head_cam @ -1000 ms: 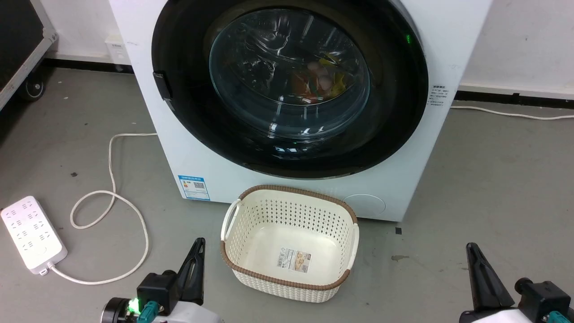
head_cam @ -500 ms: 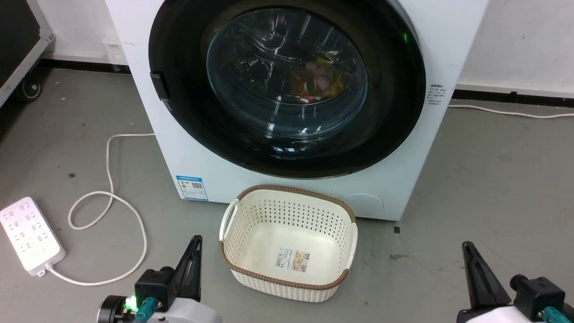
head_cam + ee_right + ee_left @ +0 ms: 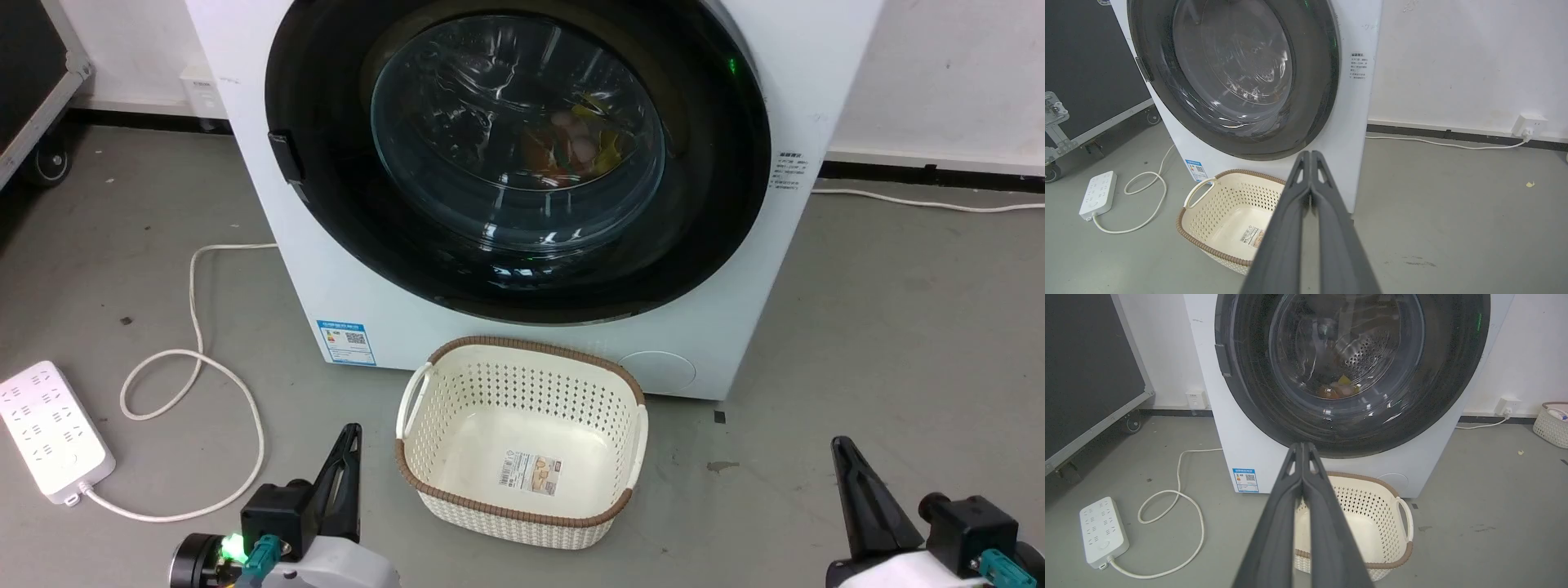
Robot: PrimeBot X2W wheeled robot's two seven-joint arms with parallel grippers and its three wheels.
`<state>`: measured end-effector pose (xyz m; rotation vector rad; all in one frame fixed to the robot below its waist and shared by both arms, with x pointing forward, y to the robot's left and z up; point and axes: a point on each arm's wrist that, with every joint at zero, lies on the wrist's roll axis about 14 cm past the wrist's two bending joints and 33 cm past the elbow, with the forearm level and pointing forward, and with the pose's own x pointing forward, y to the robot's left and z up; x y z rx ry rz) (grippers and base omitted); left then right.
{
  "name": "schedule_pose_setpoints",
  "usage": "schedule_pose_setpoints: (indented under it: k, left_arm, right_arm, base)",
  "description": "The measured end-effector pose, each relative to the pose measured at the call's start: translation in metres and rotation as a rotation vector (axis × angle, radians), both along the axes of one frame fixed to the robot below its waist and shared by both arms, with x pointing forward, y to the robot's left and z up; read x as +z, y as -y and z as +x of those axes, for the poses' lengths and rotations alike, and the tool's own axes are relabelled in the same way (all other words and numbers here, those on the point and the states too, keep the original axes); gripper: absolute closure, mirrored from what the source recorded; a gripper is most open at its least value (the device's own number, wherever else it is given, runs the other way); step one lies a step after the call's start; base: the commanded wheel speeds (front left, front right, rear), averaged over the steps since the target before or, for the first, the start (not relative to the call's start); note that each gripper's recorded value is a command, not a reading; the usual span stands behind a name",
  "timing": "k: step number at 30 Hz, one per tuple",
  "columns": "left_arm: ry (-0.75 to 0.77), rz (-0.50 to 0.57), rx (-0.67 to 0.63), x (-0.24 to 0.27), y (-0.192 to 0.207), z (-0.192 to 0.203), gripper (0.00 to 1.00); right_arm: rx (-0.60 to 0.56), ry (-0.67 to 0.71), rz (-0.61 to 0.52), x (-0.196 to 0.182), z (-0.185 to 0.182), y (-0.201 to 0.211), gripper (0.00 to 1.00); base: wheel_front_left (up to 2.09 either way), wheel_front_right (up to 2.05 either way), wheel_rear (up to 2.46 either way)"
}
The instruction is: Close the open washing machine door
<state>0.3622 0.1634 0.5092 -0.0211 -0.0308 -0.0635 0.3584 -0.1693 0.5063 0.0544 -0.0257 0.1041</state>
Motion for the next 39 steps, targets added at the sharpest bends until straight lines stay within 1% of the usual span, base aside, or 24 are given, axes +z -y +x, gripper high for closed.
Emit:
schedule_pose_setpoints:
  k: [39]
  left_arm:
    - [-0.016, 0.035, 0.027, 0.0090, -0.0064, 0.0062, 1.00]
  right_arm:
    - [0.016, -0.014, -0.051, 0.0094, 0.0068, -0.0046, 1.00]
  base:
    - [0.00, 0.00, 0.00]
